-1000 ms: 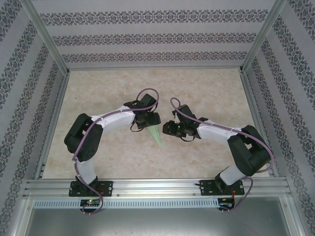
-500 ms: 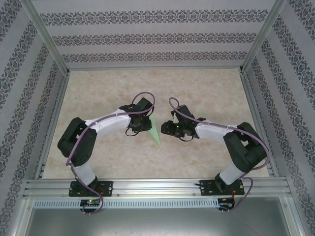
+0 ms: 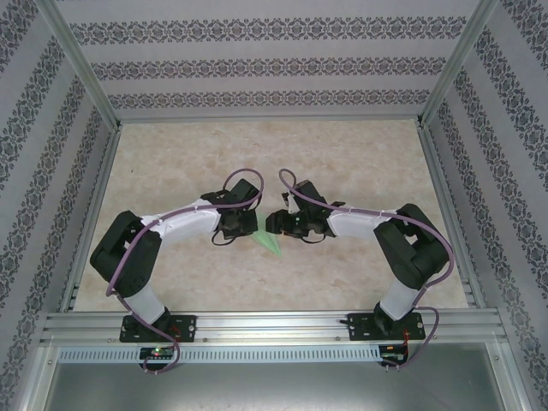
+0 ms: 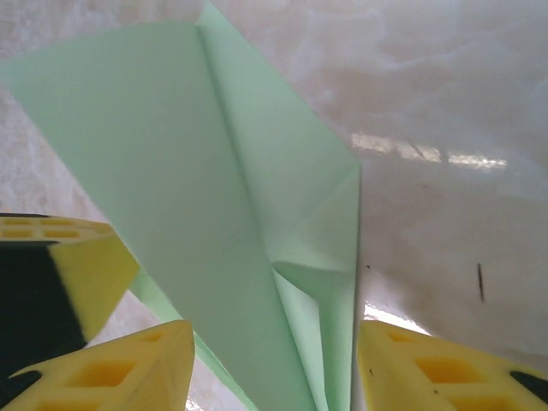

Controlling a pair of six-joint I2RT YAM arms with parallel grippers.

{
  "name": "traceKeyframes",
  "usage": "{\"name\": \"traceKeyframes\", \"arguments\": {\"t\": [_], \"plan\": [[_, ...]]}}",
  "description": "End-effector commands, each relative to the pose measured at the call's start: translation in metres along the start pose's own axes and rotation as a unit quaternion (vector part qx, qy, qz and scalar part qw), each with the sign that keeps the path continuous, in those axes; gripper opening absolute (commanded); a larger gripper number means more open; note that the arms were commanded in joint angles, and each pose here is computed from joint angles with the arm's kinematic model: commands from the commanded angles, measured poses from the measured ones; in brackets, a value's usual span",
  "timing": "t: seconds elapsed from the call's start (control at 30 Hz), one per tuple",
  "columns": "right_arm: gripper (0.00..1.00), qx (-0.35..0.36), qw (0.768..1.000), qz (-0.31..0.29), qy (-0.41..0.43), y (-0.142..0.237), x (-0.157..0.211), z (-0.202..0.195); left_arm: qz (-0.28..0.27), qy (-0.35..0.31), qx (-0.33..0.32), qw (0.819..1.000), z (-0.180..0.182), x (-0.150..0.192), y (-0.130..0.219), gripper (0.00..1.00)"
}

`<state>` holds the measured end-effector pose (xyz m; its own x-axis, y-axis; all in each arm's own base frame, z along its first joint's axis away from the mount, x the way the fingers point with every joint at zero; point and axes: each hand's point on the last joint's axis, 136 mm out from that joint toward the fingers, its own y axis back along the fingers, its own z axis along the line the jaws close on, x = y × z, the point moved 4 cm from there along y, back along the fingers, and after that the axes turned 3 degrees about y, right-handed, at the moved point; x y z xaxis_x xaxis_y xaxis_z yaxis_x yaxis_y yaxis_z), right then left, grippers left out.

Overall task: Fold a paper plane with a square sheet of paper (pick it up from the middle)
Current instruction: Turn over the paper at the center of the table.

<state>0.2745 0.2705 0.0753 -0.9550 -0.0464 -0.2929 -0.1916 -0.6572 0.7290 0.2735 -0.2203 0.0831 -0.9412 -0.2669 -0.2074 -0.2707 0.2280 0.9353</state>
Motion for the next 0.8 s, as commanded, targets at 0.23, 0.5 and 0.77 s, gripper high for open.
{"name": "traceKeyframes", "arguments": {"t": [0.23, 0.5, 0.77], "plan": [[0.54, -0.019, 0.999, 0.019, 0.046, -0.010, 0.000, 0.015, -0.024, 0.000, 0.026, 0.999, 0.001, -0.005, 0.007, 0.00], [0.54, -0.036, 0.998, 0.026, 0.055, -0.013, 0.000, 0.022, -0.025, -0.002, 0.031, 0.999, -0.001, -0.006, 0.007, 0.00], [0.54, -0.032, 0.997, 0.022, 0.065, -0.008, 0.004, 0.020, -0.025, -0.002, 0.032, 0.999, 0.000, -0.006, 0.007, 0.00]]}}
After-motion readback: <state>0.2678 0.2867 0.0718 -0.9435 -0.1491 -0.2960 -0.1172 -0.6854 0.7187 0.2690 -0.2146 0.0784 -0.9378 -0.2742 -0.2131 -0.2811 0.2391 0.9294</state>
